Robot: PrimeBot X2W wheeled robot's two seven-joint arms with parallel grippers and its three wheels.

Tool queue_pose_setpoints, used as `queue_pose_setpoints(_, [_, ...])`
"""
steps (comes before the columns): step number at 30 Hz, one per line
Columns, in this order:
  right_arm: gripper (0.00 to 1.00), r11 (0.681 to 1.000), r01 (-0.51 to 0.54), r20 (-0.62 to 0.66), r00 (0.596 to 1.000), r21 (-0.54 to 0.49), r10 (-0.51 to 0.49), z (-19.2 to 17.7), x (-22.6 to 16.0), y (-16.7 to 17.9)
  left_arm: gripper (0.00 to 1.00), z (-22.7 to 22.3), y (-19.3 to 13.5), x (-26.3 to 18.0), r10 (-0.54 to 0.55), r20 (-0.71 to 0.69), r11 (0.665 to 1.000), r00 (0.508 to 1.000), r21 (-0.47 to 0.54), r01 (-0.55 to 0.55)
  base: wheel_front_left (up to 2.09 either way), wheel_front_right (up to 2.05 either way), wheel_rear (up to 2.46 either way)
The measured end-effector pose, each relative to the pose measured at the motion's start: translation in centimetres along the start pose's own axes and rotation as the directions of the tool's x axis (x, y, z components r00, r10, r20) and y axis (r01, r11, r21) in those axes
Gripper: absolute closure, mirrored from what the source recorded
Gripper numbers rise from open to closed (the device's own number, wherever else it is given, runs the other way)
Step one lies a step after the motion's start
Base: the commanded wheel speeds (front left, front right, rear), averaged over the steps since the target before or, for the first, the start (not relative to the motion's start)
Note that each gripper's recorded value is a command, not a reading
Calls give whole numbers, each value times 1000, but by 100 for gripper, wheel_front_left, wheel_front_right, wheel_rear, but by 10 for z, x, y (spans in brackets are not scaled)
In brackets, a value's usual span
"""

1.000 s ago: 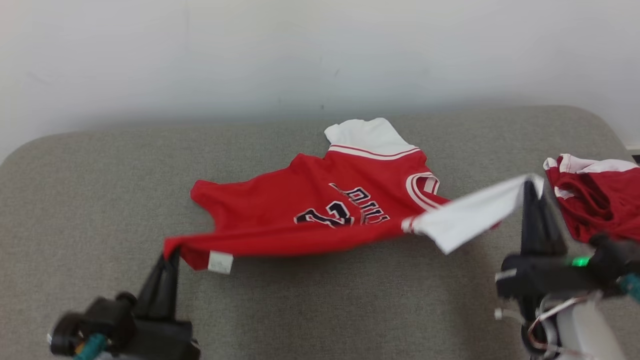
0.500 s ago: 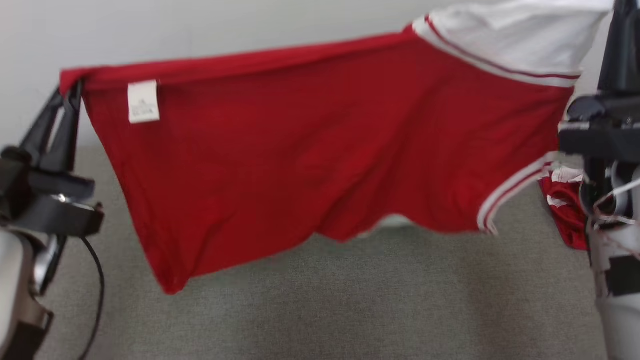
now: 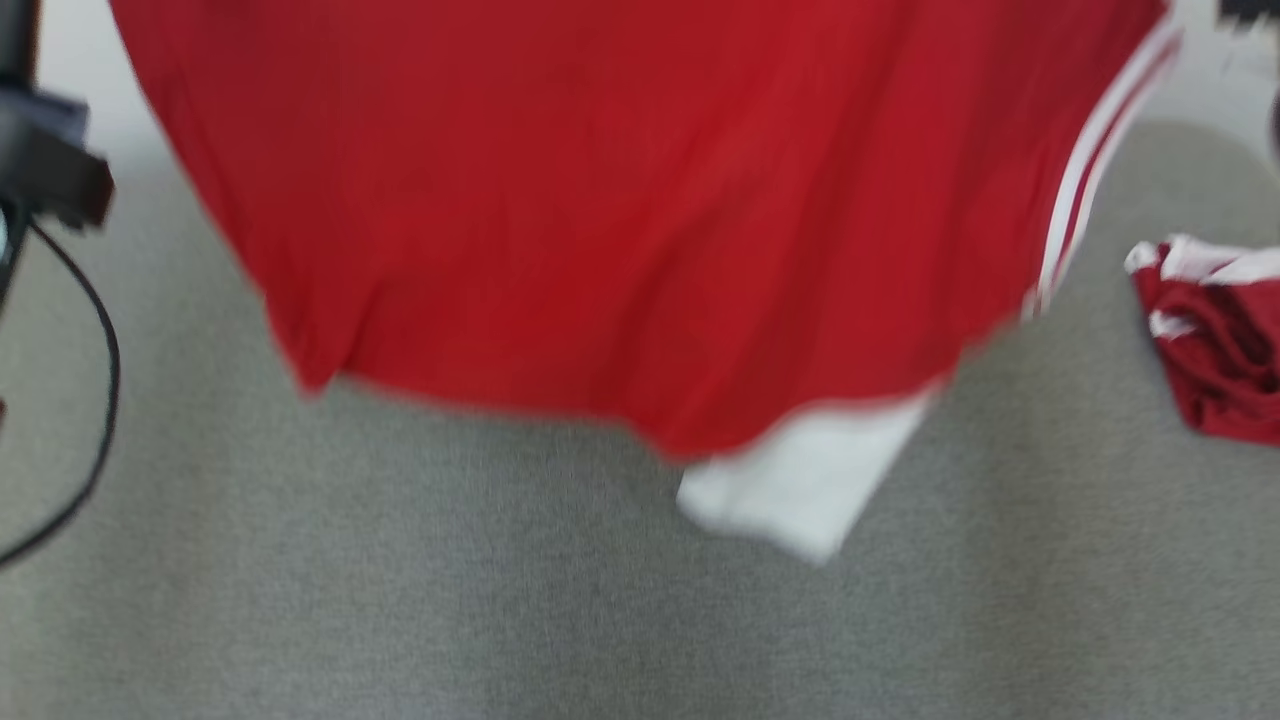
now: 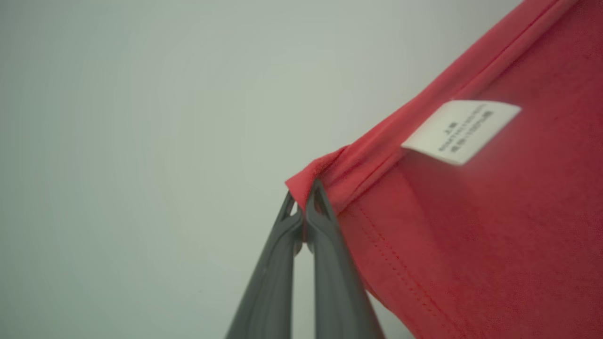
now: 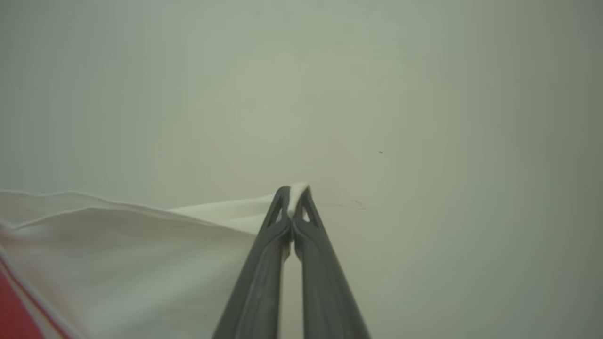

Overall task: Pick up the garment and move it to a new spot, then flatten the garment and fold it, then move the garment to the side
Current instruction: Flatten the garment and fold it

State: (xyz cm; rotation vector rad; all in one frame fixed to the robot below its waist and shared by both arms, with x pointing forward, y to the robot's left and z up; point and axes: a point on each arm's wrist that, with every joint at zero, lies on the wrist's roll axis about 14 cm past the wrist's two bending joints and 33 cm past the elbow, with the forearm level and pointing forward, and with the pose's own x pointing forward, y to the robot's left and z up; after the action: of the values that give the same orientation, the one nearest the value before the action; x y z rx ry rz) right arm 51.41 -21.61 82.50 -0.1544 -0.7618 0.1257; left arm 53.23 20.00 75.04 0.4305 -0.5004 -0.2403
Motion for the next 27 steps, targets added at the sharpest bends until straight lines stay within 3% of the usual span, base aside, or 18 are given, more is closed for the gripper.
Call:
queue_pose_setpoints(3, [100, 999, 9, -10, 1000, -49, -10, -18, 25, -7, 100, -20, 3, 24, 3, -18, 1000, 1000, 16, -2, 0, 0, 0])
queue_pose_setpoints(8, [100, 993, 89, 66, 994, -82, -84, -23, 64, -32, 100, -18, 17, 70, 47, 77, 995, 996, 89, -53, 0, 0, 0])
queue_pose_setpoints(13, [100, 992, 96, 19, 995, -77, -95, -78, 56, -29, 100, -75, 0, 84, 41, 5, 996, 999, 74, -41, 0, 0, 0])
queue_pose_setpoints(20, [100, 995, 99, -247, 964, -10, -99, -189, -43, -20, 100, -182, -58, 46, -21, -200, 997, 980, -71, 7, 0, 0, 0])
queue_pose_setpoints(27, [100, 971, 239, -498, 845, 29, -194, -228, -176, -24, 100, -238, -136, -44, -100, -397, 955, 912, -297, -24, 0, 0, 0])
